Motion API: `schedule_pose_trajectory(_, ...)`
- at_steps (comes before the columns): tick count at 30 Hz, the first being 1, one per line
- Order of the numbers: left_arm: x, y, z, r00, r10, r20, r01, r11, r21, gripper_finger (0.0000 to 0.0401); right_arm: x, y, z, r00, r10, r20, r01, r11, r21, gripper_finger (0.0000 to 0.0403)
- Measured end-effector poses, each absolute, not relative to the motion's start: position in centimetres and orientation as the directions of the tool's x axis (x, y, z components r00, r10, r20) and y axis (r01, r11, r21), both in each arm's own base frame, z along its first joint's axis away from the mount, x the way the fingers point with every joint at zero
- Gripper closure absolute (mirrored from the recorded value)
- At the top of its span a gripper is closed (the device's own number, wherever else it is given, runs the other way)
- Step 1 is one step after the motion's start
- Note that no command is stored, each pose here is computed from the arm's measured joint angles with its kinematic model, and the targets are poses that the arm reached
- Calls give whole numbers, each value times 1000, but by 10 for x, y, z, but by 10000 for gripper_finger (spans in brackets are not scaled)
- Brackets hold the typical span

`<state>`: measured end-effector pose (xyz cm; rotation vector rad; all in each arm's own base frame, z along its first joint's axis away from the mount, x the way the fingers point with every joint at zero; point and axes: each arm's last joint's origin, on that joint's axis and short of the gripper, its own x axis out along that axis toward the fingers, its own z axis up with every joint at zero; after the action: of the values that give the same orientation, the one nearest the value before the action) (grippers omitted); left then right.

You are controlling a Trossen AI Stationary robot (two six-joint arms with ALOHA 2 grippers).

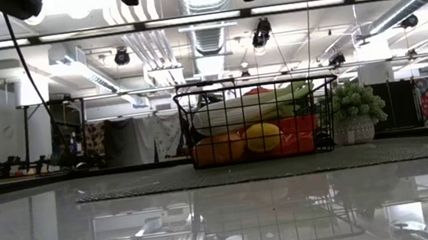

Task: Build produce basket
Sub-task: Put the lime into the wire basket

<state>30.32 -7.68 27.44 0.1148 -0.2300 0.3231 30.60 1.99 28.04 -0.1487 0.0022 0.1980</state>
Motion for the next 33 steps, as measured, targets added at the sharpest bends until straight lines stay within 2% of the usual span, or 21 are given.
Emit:
schedule_pose_trajectory(4,302,-76,273,921,308,238,-338,936,98,37,308,20,283,981,185,-54,-190,973,-134,169)
schedule_pose_trajectory(8,301,-75,275,917,318,240,-349,932,100,7,310,17,285,986,76,-151,-96,986,-135,169)
schedule_pose_trajectory(15,288,-71,285,920,339,197,-376,907,192,3,310,11,297,928,-124,-352,62,982,-181,168)
schedule_pose_trajectory(18,277,-68,292,921,342,187,-377,905,199,2,304,5,300,839,-283,-464,190,953,-238,168)
schedule_pose_trajectory(23,261,-63,297,918,343,201,-379,906,188,2,285,-17,289,574,-542,-614,467,832,-299,168)
schedule_pose_trajectory(27,258,-62,295,919,341,198,-378,906,190,2,271,-27,279,430,-567,-702,596,763,-251,167)
schedule_pose_trajectory(33,256,-62,286,924,338,179,-371,906,205,2,266,-27,268,397,-555,-731,650,732,-202,129)
